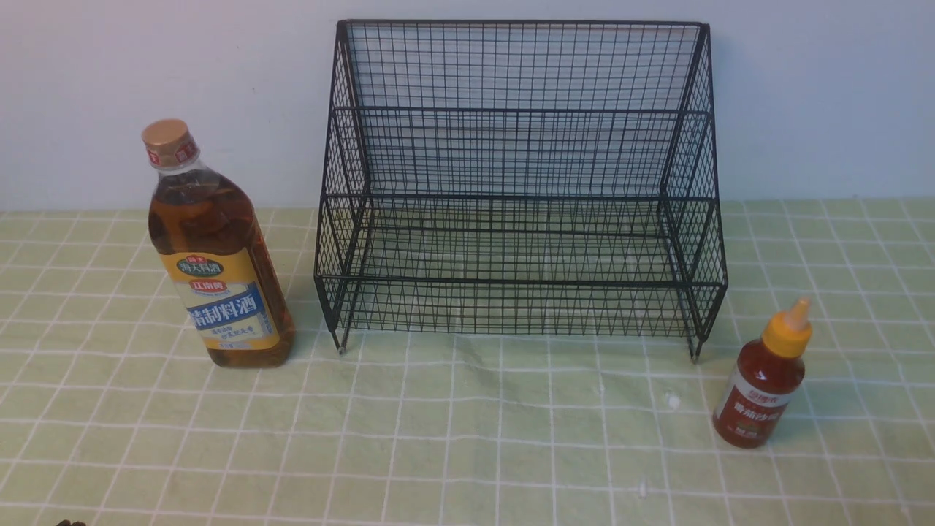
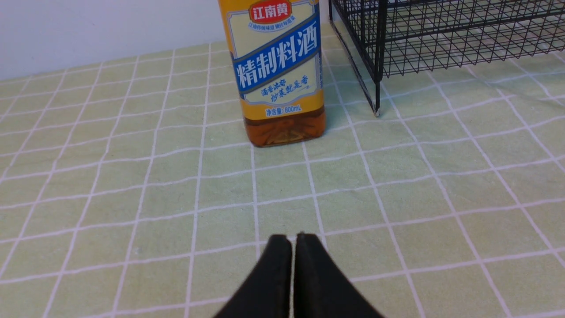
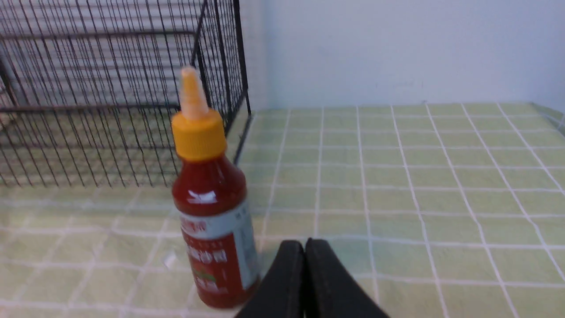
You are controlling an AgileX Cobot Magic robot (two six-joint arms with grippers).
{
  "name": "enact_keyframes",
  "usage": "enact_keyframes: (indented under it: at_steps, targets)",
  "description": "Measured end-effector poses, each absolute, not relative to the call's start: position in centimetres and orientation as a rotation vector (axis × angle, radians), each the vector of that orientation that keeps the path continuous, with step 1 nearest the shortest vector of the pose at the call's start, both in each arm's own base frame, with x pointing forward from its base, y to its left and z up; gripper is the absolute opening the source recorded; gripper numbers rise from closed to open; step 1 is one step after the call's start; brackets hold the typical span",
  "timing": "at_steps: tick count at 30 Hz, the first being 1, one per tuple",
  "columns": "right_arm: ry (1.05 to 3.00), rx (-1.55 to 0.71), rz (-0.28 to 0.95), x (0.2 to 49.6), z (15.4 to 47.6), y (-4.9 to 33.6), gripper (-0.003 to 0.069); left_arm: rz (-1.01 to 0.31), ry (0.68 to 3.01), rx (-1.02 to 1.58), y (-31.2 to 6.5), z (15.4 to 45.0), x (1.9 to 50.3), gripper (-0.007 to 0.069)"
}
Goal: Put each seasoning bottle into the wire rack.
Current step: Use the right arm to grab the condiment bottle closest to it
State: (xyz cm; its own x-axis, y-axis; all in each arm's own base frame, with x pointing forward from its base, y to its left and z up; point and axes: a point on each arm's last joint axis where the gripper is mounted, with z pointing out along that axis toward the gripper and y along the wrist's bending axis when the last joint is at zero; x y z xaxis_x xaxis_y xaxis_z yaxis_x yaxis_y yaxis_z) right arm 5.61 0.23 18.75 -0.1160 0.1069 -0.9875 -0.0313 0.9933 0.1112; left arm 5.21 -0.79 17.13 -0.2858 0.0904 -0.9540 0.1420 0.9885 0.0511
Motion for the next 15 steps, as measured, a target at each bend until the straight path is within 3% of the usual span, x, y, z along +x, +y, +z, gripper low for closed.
enact_keyframes:
  at_steps: [7, 15]
  targets:
    - [1.408, 0.315, 0.411, 5.6, 21.0, 0.1, -0.0014, -0.051, 1.863, 0.169, -0.8, 17.1, 5.2, -0.0006]
    - [1.292, 0.39, 0.476, 5.4, 21.9, -0.3, -0.0014, -0.051, 1.863, 0.169, -0.8, 17.1, 5.2, -0.0006]
